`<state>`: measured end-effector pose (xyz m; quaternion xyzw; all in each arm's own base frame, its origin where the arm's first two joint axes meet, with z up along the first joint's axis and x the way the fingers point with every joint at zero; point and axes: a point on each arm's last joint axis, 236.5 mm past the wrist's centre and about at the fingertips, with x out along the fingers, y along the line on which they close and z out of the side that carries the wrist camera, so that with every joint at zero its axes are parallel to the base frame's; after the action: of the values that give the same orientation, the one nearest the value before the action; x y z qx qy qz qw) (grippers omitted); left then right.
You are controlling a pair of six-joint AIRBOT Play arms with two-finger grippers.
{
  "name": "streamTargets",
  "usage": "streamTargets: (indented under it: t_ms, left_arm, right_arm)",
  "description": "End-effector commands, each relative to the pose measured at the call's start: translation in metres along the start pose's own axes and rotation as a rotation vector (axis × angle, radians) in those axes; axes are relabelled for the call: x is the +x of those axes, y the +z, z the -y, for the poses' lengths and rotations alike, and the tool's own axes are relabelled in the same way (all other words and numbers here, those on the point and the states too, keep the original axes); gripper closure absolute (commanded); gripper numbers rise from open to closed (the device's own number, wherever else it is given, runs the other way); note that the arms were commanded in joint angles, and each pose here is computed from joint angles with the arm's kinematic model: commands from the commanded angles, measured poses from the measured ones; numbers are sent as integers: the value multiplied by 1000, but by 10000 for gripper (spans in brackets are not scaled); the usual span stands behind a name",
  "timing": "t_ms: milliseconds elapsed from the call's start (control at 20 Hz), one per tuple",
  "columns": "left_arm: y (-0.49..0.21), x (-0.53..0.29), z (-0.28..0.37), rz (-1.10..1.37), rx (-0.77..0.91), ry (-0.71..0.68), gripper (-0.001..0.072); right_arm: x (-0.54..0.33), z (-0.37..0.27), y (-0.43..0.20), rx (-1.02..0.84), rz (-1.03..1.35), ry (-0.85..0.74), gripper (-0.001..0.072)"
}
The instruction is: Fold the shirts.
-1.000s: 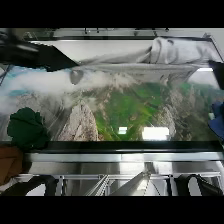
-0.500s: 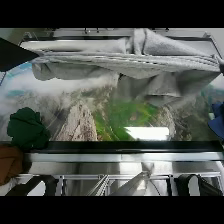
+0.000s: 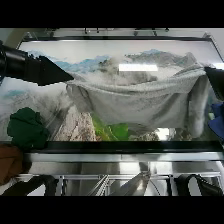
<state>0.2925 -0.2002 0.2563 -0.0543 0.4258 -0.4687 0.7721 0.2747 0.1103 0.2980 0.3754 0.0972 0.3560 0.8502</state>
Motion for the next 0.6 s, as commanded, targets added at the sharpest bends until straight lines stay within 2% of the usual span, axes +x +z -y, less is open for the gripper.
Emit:
streamTargets:
  t_ms: [0, 200, 300, 400, 450, 500, 550]
  left_arm:
    - [20, 2, -36, 74, -12, 47, 682]
    - [24, 55, -128, 44, -124, 55, 682]
    - [36, 85, -188, 112, -184, 118, 684]
    - [43, 104, -246, 188, -251, 199, 684]
    - [41, 111, -270, 211, -285, 228, 684]
    - [38, 117, -285, 221, -312, 241, 684]
    - [33, 124, -295, 215, -343, 245, 681]
  right_arm:
    - [6, 54, 3, 6, -10, -151, 692]
    - [39, 174, -18, 82, -84, -359, 693]
    - [53, 248, -31, 64, -90, -487, 693]
    - [63, 304, -41, 132, -109, -548, 692]
    - [71, 324, -44, 161, -131, -551, 649]
    - [79, 333, -44, 183, -153, -527, 410]
    - [88, 335, -43, 197, -180, -480, 268]
